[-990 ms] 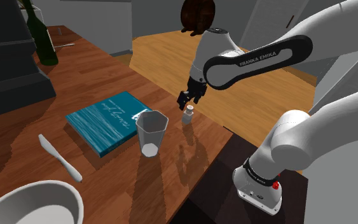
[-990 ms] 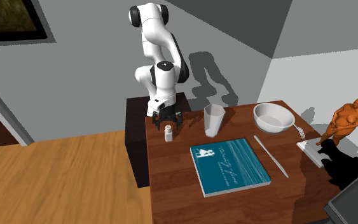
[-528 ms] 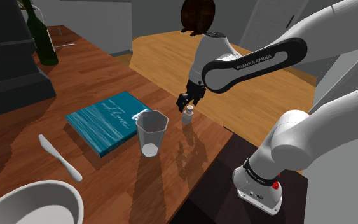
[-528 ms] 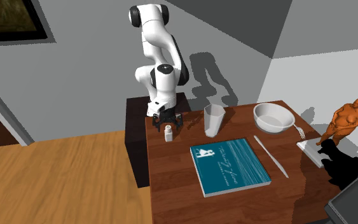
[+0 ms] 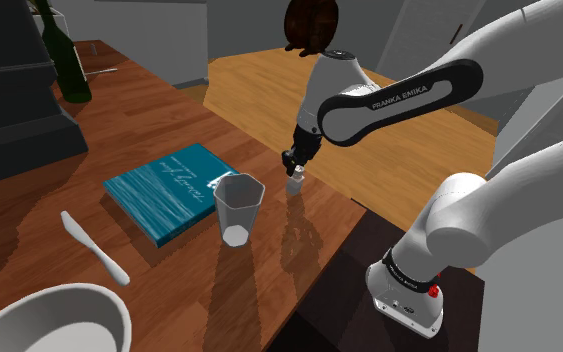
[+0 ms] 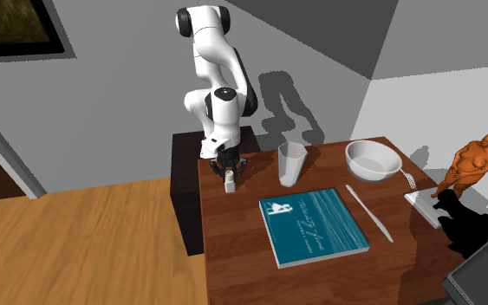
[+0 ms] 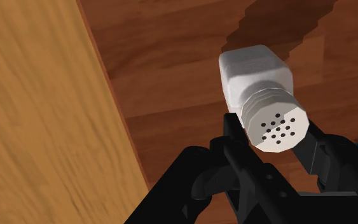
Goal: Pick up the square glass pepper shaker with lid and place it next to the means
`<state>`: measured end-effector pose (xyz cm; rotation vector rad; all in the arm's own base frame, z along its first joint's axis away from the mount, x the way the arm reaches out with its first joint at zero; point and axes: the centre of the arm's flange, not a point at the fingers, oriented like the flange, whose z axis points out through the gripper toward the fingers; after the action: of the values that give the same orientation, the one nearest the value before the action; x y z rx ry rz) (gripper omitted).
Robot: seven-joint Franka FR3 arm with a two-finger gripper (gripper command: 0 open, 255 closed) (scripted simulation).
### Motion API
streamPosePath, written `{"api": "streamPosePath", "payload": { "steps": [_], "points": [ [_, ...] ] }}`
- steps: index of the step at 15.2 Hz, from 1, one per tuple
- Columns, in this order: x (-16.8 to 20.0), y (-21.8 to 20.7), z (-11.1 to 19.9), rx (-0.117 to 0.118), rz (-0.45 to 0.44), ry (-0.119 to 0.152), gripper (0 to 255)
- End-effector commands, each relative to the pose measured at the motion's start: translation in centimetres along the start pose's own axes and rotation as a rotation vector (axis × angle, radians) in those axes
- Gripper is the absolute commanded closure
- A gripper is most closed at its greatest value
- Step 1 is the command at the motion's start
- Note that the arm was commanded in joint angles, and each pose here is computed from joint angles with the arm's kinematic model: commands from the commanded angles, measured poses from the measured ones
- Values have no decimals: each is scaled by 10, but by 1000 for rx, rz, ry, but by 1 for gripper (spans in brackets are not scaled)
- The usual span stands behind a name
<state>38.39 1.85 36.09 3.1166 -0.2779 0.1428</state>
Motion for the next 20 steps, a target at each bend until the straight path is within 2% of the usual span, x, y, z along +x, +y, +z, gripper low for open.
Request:
{"api": "streamPosePath", "payload": {
  "steps": [1,4,20],
  "points": [
    [0,0,0,0,0,-1,255],
    [0,0,0,0,0,-1,255],
    [8,0,-84,0,0,-1,255]
  ]
}}
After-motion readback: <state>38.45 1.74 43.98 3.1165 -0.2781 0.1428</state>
